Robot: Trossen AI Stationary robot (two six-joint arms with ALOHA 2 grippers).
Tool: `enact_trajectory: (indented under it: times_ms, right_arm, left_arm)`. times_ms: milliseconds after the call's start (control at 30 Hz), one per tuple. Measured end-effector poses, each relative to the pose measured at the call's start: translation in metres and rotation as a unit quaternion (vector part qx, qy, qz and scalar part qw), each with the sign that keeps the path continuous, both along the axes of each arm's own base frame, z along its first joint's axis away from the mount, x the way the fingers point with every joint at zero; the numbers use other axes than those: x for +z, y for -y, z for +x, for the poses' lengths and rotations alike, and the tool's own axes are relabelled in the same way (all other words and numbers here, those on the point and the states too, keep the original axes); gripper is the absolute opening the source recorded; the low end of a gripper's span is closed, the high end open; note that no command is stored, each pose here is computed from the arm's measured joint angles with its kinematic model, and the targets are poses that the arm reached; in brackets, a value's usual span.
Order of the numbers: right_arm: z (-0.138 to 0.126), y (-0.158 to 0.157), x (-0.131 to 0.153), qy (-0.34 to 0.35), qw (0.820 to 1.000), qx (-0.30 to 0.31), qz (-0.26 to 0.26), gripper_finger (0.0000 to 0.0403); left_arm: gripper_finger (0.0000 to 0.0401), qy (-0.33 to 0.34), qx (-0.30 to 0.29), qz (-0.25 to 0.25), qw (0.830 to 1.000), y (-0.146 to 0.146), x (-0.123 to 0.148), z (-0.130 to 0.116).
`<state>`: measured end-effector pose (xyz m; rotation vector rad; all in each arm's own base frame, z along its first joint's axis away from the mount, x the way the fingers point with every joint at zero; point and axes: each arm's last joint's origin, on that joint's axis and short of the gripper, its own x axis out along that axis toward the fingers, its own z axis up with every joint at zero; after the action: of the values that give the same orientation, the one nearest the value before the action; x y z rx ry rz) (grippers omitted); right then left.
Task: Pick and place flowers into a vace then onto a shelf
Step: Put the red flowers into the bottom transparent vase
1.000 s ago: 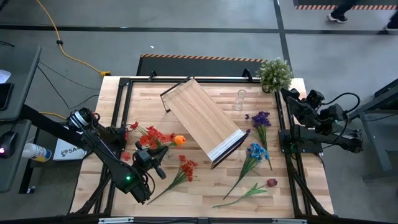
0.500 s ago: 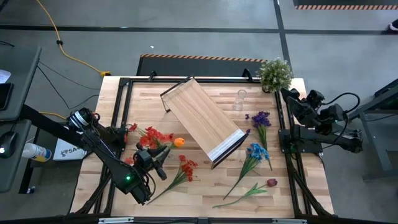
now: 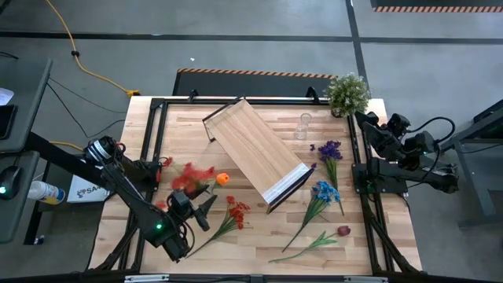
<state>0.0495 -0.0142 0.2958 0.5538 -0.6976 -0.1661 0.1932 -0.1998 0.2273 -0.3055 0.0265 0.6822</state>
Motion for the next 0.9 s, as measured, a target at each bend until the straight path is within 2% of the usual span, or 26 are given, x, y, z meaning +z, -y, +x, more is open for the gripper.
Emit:
enact_trajectory:
  times_ms: [400,633,900]
  right_arm:
    - [0.000,0.000,0.000,0.001,1.000,0.001,0.002,0.0344]
    - [0.000,0.000,0.000,0.001,1.000,0.004,0.001,0.0344]
    - [0.000,0.000,0.000,0.001,1.000,0.005,0.000,0.0344]
  left_arm:
    - [0.0287,-0.020,-0.037,0.016,0.999,0.022,0.029,-0.002]
    - [0.0284,-0.044,-0.036,0.021,0.998,0.020,0.030,0.001]
    - [0.0283,-0.079,-0.003,0.018,0.997,0.004,0.024,0.017]
